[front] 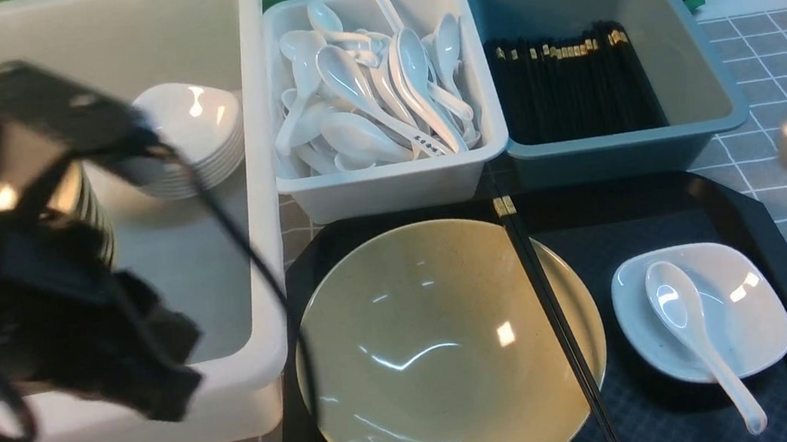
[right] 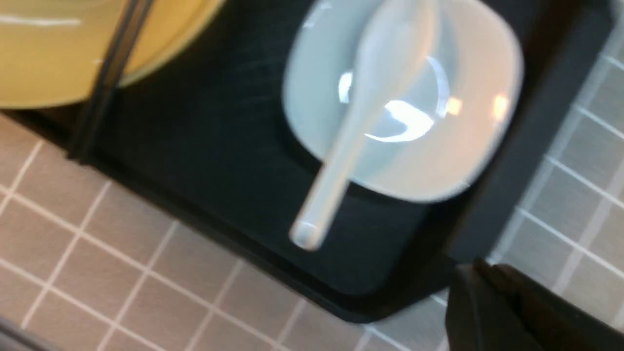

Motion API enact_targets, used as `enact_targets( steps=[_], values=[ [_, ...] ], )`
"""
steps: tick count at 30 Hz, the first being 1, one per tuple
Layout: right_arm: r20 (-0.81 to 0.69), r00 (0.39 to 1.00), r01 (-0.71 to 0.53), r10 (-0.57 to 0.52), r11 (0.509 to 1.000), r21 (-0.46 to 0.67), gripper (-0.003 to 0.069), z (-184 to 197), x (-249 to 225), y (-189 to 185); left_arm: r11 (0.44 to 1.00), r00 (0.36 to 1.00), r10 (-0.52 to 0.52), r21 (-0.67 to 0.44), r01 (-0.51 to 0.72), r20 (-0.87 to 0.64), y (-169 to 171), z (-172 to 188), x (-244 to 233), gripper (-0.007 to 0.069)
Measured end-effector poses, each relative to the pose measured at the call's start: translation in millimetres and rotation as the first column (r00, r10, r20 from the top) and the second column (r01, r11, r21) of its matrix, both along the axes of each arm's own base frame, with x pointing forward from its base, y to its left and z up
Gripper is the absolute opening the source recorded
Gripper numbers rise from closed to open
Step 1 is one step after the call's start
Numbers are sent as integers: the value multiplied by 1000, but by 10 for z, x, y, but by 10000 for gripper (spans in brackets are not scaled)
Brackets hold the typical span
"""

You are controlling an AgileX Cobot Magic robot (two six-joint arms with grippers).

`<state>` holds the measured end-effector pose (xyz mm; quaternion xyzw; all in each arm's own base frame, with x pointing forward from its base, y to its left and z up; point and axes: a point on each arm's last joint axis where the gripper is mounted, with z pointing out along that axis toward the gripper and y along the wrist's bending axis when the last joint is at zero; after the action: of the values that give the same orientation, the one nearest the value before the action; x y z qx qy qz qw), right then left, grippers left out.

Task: On grey table put chopsticks spoon bowls plates into blue grey white boxes.
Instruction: 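Move the grippers toward the tableware on the black tray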

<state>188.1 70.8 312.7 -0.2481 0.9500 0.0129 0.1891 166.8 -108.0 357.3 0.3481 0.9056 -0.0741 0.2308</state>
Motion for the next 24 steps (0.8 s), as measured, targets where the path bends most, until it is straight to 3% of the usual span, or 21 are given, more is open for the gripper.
enact_targets(
  steps=[3, 8, 13, 14, 18, 21, 24],
  values=[
    [-19, 999, -42, 43, 999, 15, 46, 16, 179, 290, 994, 995, -100, 54, 100, -1, -287, -28, 70, -8],
    [-25, 997, -77, 78, 996, 33, 89, 7, 402, 635, 989, 992, -129, 72, 129, 6, -410, -74, 113, -8],
    [-66, 996, -62, 65, 997, 43, 238, -97, 681, 1003, 989, 991, -126, 85, 123, 37, -372, -46, 105, -8],
    [-86, 995, -49, 52, 998, 42, 305, -172, 761, 1096, 989, 991, -126, 79, 122, 51, -343, -27, 74, -8],
    [-114, 993, -24, 28, 999, 40, 444, -304, 907, 1247, 991, 989, -124, 65, 120, 76, -253, -17, -30, -8],
    [-141, 990, -14, 20, 999, 45, 510, -414, 958, 1321, 991, 988, -124, 57, 119, 90, -194, -22, -100, -8],
    [-161, 987, -2, 11, 999, 54, 528, -492, 991, 1362, 991, 988, -124, 57, 119, 89, -169, -59, -130, -8]
  ],
)
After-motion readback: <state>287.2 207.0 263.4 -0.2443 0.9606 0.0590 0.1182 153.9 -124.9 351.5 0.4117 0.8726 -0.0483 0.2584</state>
